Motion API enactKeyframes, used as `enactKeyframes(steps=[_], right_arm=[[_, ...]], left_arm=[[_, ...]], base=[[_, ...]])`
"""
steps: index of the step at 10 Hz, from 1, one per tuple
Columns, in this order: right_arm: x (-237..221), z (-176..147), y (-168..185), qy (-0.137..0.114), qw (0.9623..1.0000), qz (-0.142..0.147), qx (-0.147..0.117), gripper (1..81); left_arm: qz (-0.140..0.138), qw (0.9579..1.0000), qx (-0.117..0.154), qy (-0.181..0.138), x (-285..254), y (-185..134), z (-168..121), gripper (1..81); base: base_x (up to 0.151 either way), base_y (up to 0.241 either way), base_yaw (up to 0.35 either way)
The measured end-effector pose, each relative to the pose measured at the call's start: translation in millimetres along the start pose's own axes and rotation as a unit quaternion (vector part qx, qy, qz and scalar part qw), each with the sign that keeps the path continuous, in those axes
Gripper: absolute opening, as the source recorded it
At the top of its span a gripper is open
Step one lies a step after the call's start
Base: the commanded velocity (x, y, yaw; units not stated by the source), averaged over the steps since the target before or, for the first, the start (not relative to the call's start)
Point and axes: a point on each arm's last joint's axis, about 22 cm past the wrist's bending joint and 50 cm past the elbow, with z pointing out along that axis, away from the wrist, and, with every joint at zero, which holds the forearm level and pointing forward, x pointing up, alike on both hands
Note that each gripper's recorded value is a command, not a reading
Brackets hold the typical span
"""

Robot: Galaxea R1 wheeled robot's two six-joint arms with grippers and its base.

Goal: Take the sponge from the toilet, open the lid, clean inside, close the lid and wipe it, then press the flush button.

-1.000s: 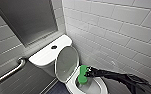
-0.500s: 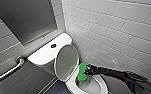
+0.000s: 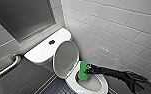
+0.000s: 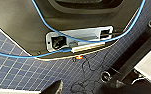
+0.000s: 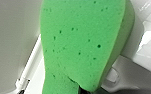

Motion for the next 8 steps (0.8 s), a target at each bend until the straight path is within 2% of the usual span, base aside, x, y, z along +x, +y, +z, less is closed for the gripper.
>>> enactKeyframes(steps=[2, 6, 8], right_arm=[[1, -4, 5, 0.004, 1.0, 0.001, 0.0, 1.0], [-9, -37, 18, -0.002, 0.9996, -0.005, 0.026, 1.0], [-21, -53, 48, 0.006, 0.9996, 0.02, 0.019, 1.0]], left_arm=[[0.001, 1.0, 0.0, 0.002, 2, 0, 0, 81.1], [0.001, 1.0, -0.006, 0.003, 3, 9, 2, 81.1], [0.002, 1.0, -0.007, 0.004, 4, 12, 3, 81.1]], base=[[0.0, 0.0, 0.0], [0.0, 0.0, 0.0], [0.0, 0.0, 0.0]])
